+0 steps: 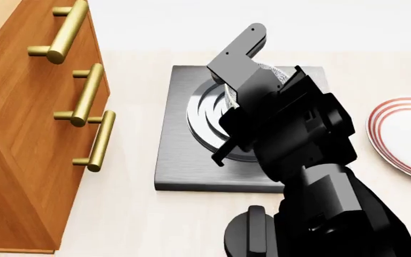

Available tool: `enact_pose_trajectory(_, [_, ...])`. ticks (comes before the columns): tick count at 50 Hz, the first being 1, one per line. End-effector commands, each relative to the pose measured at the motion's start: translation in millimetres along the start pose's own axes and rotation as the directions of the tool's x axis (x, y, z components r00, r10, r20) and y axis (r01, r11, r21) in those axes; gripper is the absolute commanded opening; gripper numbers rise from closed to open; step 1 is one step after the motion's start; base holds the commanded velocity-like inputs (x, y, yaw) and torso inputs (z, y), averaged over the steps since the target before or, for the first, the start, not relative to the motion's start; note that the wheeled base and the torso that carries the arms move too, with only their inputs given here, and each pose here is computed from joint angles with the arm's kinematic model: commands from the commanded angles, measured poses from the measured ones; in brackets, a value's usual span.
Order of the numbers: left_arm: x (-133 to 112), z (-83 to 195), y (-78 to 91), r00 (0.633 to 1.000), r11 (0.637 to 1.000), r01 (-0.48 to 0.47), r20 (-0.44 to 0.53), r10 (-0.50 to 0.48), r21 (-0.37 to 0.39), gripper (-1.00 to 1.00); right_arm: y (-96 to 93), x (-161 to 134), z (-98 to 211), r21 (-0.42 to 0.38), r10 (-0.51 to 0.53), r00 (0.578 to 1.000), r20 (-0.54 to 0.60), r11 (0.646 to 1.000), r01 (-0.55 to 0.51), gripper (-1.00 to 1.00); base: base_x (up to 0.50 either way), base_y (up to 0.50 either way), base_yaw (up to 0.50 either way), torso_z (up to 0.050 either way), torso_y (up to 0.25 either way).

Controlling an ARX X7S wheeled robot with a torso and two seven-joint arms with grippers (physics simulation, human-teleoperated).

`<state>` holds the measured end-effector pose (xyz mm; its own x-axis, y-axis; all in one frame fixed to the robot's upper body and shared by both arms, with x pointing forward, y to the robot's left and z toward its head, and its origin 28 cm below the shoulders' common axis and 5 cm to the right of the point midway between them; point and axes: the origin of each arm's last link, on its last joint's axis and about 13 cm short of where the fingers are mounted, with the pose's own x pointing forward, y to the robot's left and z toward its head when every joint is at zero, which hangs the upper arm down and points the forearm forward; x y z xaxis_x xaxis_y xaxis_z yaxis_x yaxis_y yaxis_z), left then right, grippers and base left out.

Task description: Put the bowl on the stove.

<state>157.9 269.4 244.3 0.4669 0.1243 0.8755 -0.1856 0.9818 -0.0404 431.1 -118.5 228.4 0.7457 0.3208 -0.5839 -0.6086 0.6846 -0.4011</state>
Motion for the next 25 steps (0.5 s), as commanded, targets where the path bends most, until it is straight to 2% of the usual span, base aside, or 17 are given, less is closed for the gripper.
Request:
enact_pose_trajectory(1, [-0.4,-0.1,-0.1,1.0,1.0,0.006,0.003,-0.006,0.001,1.0,-1.3,-1.3,3.0,-0.009,-0.007,1.0,0.009,1.0,0.007,-1.0,0.0,0.0,0.0,0.0,0.0])
enact_pose_trajectory(9, [-0.5,0.1,-0.1,1.0,1.0,0.015,0.002,-0.015,0.011,1.0,-1.3,-1.3,3.0,-0.009,-0.007,1.0,0.009,1.0,0.007,-1.0,0.0,0.0,0.0,0.0,0.0])
enact_pose_trajectory(12, [-1.3,-0.5,-1.3,0.999,0.999,0.043,0.002,-0.043,0.022,1.0,-1.3,-1.3,3.0,-0.009,-0.007,1.0,0.009,1.0,0.007,-1.0,0.0,0.0,0.0,0.0,-0.214])
enact_pose_trajectory(16, [-1.1,-0.7,-1.3,1.0,0.999,0.027,0.007,-0.028,0.016,1.0,-1.3,-1.3,3.0,-0.009,-0.007,1.0,0.009,1.0,0.007,-1.0,0.0,0.0,0.0,0.0,-0.215])
enact_pose_trajectory(25, [-0.9,-0.4,-0.6,1.0,1.0,0.009,0.013,-0.009,0.004,1.0,-1.3,-1.3,3.0,-0.009,-0.007,1.0,0.009,1.0,0.007,-1.0,0.0,0.0,0.0,0.0,-0.002])
